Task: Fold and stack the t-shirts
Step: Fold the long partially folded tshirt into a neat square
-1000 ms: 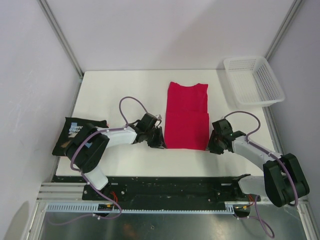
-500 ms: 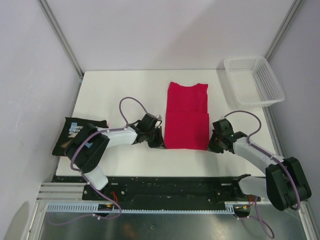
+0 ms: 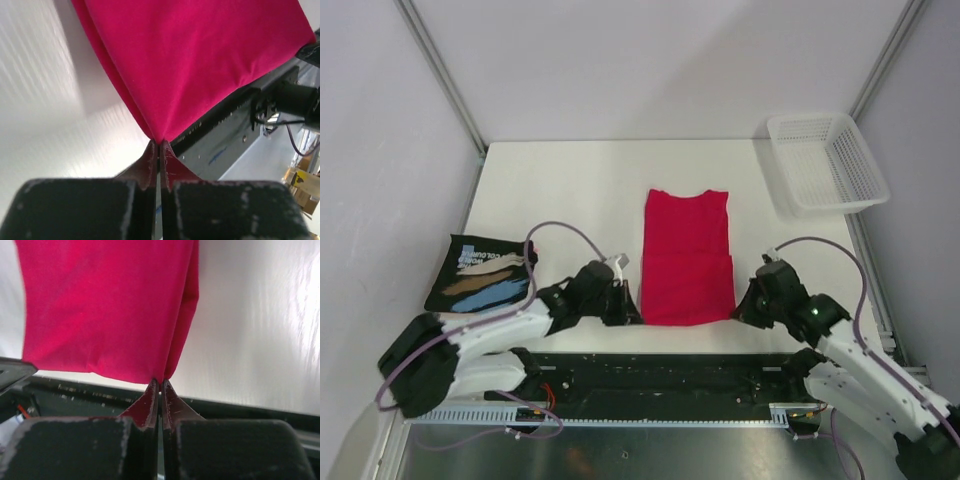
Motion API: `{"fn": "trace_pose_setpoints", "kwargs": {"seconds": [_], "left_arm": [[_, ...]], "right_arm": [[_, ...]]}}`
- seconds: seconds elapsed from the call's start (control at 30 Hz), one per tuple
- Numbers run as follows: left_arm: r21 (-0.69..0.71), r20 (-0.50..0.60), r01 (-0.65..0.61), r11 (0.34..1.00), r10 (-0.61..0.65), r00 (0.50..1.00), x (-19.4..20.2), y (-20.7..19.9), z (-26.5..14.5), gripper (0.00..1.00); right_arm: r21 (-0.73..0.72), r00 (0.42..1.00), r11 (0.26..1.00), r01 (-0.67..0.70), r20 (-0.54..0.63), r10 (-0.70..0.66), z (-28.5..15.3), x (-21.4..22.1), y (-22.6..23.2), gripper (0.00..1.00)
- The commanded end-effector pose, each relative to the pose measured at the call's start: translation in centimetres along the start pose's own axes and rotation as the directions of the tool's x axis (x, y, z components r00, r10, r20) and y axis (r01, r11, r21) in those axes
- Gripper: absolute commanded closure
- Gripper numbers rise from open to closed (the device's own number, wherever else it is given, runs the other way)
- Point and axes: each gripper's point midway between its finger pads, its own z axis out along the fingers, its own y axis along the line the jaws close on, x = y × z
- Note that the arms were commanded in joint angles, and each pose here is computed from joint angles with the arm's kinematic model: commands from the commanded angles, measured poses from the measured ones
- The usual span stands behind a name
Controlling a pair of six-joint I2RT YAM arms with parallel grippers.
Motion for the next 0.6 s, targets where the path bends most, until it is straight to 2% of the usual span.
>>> {"fn": "trace_pose_setpoints", "kwargs": {"seconds": [0.0,0.17,0.3,0.43,0.57], "left_arm": [[0.049,0.052,0.048,0.998,-0.051,0.997,1.9,-0.1,-1.9,1.0],[0.125,0.085,0.052,0.991,-0.063,0.994,3.5,-0.6,-3.8,1.0],[0.152,0.119,0.047,0.987,-0.065,0.991,3.2,-1.1,-4.7,1.0],[0.134,0.19,0.018,0.991,-0.043,0.981,1.0,-2.2,-5.3,1.0],[0.087,0.275,0.001,0.996,-0.025,0.961,-3.2,-3.6,-5.9,1.0]], "right_arm": [[0.005,0.998,0.998,-0.06,-0.019,0.06,-2.7,2.5,-1.0,1.0],[-0.05,0.996,0.995,-0.087,-0.011,0.087,-4.7,3.8,-1.3,1.0],[-0.103,0.995,0.99,-0.096,-0.001,0.097,-5.4,3.8,-0.6,1.0],[-0.117,0.995,0.99,-0.076,0.055,0.083,-6.0,2.0,0.7,1.0],[-0.081,0.986,0.997,-0.014,0.162,0.027,-6.6,-2.3,3.0,1.0]]}}
